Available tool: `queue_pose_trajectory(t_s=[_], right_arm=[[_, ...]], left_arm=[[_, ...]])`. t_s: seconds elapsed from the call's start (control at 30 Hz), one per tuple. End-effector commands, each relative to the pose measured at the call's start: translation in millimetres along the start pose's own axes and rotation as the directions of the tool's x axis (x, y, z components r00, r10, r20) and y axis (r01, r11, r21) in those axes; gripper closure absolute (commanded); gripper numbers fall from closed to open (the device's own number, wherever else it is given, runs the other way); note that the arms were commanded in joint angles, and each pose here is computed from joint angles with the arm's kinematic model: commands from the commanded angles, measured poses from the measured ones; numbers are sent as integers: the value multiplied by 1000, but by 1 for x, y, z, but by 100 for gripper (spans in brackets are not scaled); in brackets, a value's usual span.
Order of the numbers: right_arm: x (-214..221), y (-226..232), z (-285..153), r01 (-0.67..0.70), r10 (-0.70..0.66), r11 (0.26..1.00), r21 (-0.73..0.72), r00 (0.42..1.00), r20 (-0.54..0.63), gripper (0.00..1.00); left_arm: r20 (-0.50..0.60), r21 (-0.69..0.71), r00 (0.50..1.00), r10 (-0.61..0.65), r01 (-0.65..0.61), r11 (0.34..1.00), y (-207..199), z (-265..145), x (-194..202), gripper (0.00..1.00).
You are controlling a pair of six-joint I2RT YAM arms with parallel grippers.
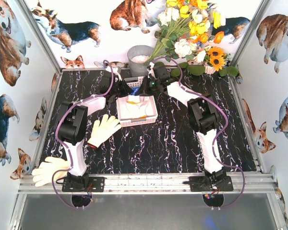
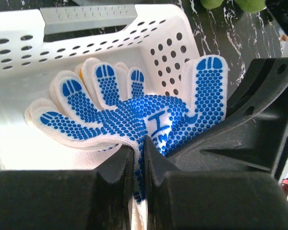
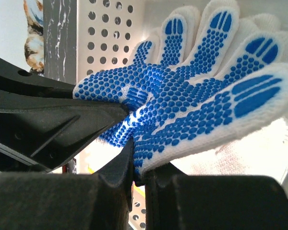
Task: Put the gloves into the storage basket
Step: Place the glove in the bin.
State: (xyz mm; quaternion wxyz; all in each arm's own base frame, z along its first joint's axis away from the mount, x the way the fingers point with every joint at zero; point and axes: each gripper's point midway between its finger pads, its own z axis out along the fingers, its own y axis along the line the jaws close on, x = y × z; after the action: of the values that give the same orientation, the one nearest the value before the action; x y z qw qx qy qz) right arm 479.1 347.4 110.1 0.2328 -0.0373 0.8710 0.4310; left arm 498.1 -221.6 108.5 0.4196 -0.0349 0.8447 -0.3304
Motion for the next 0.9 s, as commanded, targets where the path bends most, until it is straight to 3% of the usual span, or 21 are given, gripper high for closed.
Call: queue_pose_trajectory(t_s=[0.0, 0.87], right_arm=[[-12, 28, -25, 51, -51, 999, 11, 998, 44, 100], [36, 24, -38, 54, -43, 989, 138, 996, -78, 100]], left_arm=[[-25, -14, 1000, 17, -17, 1000, -5, -8, 8, 100], [-158, -83, 987, 4, -17, 996, -9, -22, 58, 100]])
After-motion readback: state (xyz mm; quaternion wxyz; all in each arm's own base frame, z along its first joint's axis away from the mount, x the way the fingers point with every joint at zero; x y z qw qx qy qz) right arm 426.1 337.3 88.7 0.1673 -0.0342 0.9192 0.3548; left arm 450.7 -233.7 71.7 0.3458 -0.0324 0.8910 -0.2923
